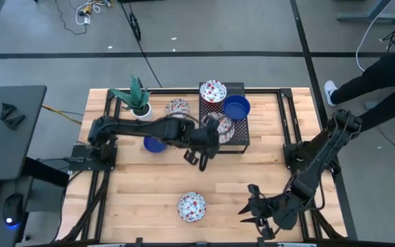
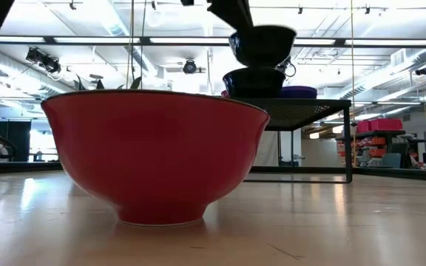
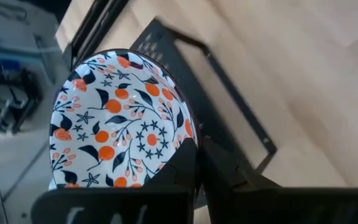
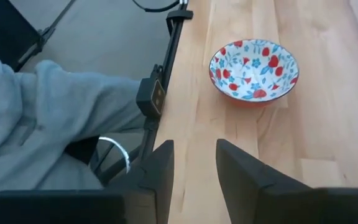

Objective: Pick & Place Mini bowls
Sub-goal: Stack the bottom orange white bowl on top of the orange and white bowl on the shelf, then stack the red white bowl on top of the red and white bowl on the shelf, then stack the blue bowl on top of the blue bowl on the shelf

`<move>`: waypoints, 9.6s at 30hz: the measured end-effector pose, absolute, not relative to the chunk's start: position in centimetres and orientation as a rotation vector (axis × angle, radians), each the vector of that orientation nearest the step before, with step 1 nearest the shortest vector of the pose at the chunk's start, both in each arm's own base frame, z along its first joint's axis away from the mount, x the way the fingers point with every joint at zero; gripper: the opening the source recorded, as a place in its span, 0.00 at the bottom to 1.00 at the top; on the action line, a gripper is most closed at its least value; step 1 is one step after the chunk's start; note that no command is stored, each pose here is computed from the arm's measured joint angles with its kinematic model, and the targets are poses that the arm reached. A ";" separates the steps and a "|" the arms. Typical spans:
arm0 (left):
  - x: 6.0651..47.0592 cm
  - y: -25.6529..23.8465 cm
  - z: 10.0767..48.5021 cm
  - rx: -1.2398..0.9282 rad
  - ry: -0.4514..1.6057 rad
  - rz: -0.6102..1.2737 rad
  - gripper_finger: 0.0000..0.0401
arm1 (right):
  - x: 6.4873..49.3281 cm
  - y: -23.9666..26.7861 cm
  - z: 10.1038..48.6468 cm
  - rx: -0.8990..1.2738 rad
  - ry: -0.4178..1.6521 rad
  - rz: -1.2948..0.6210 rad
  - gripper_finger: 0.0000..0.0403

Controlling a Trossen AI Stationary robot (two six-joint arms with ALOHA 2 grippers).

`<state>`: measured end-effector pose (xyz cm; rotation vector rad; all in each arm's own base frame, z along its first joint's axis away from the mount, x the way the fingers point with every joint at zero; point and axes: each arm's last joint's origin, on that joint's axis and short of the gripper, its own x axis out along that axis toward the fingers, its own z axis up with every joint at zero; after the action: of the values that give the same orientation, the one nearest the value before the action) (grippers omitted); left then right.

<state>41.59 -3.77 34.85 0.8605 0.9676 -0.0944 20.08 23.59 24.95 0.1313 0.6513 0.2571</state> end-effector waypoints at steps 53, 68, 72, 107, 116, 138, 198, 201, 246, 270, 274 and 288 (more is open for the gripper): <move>42.6 1.0 33.2 0.479 1.007 -0.072 0.39 | 19.6 24.0 25.1 0.087 0.606 0.237 0.31; 42.8 1.2 32.7 0.436 1.017 -0.097 0.12 | 19.6 24.0 25.1 0.086 0.606 0.237 0.31; 42.8 1.2 32.7 0.438 1.012 -0.096 0.14 | 19.6 24.0 25.1 0.086 0.606 0.237 0.31; 21.3 -6.2 26.3 0.019 1.023 0.206 0.31 | 21.1 20.3 19.9 0.135 0.353 0.151 0.31; 18.2 -7.6 16.6 -0.350 0.794 0.151 0.29 | 24.0 17.6 19.9 0.200 0.381 0.209 0.31; 18.3 -11.1 15.1 -0.354 0.491 0.148 0.29 | 36.5 20.6 18.1 -0.564 0.774 0.745 0.45; 18.5 -11.0 15.5 -0.328 0.431 0.196 0.29 | 30.1 -1.5 39.0 -0.699 0.613 -0.211 0.00; 18.5 -11.0 15.5 -0.325 0.431 0.196 0.29 | 29.6 -4.9 38.6 -0.646 0.671 -0.248 0.00; 18.5 -11.0 15.5 -0.300 0.419 0.206 0.29 | 30.8 -11.5 31.8 -0.418 0.811 -0.212 0.29; 18.5 -11.0 15.5 -0.293 0.419 0.205 0.29 | 29.2 -13.3 32.2 -0.230 0.881 -0.240 0.01; 18.5 -11.0 15.5 -0.293 0.413 0.212 0.29 | 29.2 -13.4 32.6 -0.269 0.858 -0.277 0.01; 20.0 -11.0 18.9 0.019 0.186 0.336 0.29 | 30.3 2.9 35.9 -0.320 0.580 0.104 0.00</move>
<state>20.03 -10.99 18.95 0.0190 0.1860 0.3365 30.28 2.88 35.88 -0.3204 0.5800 0.1038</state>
